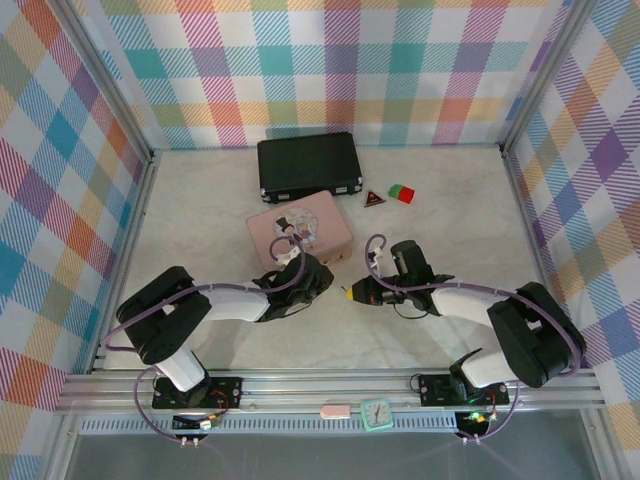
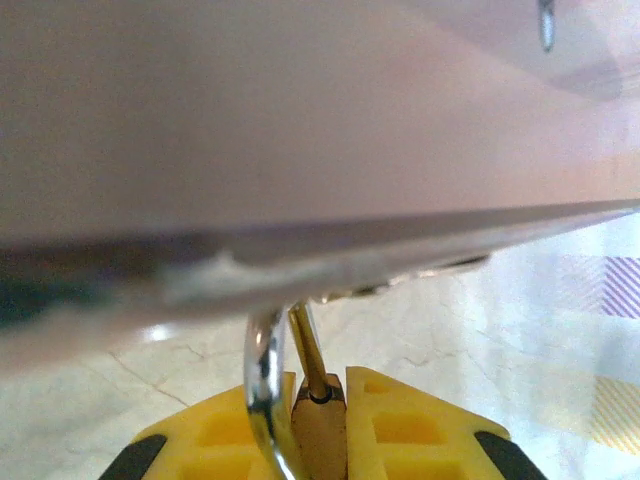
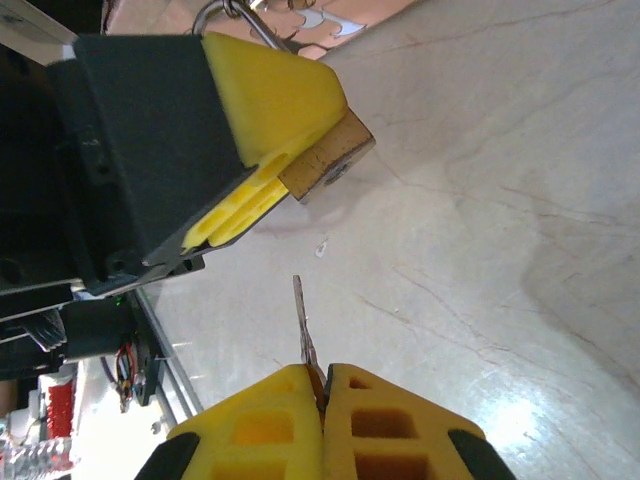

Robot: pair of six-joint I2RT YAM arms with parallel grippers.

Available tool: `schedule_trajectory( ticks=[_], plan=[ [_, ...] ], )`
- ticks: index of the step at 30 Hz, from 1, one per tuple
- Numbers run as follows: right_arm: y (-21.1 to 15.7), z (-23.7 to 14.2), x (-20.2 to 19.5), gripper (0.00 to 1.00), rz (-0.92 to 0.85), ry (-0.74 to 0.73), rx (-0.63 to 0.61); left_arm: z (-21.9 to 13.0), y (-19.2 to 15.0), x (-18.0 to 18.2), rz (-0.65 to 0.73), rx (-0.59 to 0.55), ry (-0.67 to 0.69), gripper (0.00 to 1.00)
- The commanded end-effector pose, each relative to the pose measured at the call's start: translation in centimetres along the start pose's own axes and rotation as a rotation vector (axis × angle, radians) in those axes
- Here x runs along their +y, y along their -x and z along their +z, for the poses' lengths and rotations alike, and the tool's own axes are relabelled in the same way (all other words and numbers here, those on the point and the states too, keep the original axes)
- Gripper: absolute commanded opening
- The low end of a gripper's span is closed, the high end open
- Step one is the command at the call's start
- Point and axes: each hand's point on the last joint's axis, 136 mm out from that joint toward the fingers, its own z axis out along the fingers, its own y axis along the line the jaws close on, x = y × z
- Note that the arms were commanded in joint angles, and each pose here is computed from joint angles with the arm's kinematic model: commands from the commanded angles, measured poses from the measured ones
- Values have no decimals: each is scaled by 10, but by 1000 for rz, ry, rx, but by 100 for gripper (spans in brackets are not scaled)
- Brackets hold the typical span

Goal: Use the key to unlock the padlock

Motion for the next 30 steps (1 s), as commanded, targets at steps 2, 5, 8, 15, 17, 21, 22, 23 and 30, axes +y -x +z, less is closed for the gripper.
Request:
schedule_trajectory(
  ticks=[2,5,8,15,17,21,22,23,30],
  plan=[
    [1,-1,15,0,-32,99,11,-22,8,-51,-79,19,-210,0],
    [5,-3,17,0,-13,123,4,-28,11,-54,-93,22,-255,0],
    [11,-4,21,0,20,140,-4,-31,10,-58,-104,27,-302,0],
    [18,-6,25,0,79,154,-33,-34,12,-65,-115,19,-355,0],
    [16,-5,23,0,80,149,-26,-35,13,-67,-120,16,-371,0],
    [15,-1,20,0,93,157,-17,-37,14,-69,-125,19,-388,0],
    [15,-1,21,0,92,167,-18,-37,13,-69,-125,22,-388,0],
    [17,-1,23,0,89,174,-21,-37,14,-69,-126,22,-389,0],
    [22,-7,26,0,67,172,-46,-36,13,-67,-126,22,-384,0]
  ],
)
